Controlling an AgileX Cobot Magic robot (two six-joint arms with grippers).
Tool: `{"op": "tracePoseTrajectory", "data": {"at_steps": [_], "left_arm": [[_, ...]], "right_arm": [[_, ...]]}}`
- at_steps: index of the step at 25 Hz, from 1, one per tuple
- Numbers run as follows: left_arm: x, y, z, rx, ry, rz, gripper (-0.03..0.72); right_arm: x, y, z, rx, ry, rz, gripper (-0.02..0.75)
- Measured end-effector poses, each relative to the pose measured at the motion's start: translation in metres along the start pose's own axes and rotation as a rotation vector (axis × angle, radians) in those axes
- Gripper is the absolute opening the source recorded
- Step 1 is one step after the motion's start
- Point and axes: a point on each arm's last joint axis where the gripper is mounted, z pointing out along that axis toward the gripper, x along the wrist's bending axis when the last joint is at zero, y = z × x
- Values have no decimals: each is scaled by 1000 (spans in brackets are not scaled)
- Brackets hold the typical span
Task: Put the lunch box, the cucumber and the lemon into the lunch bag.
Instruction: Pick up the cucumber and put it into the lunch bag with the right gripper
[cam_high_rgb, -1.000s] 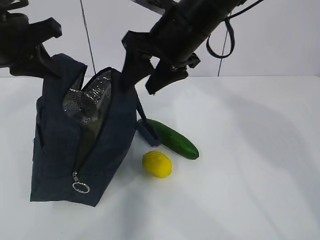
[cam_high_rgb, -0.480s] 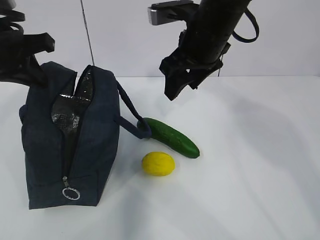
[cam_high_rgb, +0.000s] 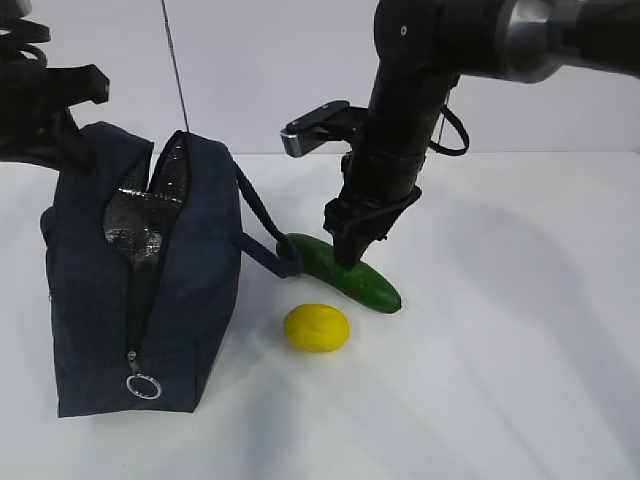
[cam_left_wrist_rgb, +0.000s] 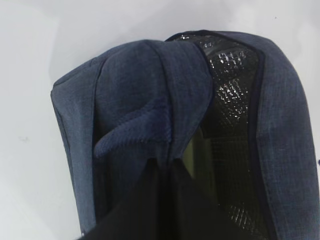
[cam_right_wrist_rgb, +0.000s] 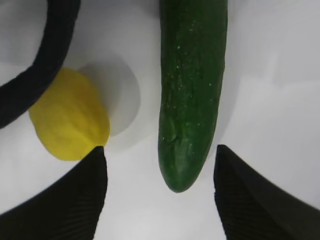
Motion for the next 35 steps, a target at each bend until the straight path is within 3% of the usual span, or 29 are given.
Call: {"op": "tracePoseTrajectory", "data": {"at_steps": [23,30,35], "left_arm": [[-1,2,0,-21,-6,0,-3],[-1,2,0,-23,-7,0,-3],[-1,2,0,-27,-7,0,-3]], "right_arm": [[-18,11,73,-30,-47,-66,503],[-19,10,81,-19,-42,-67,372],[-20,12,73,0,-43,-77,344]]}}
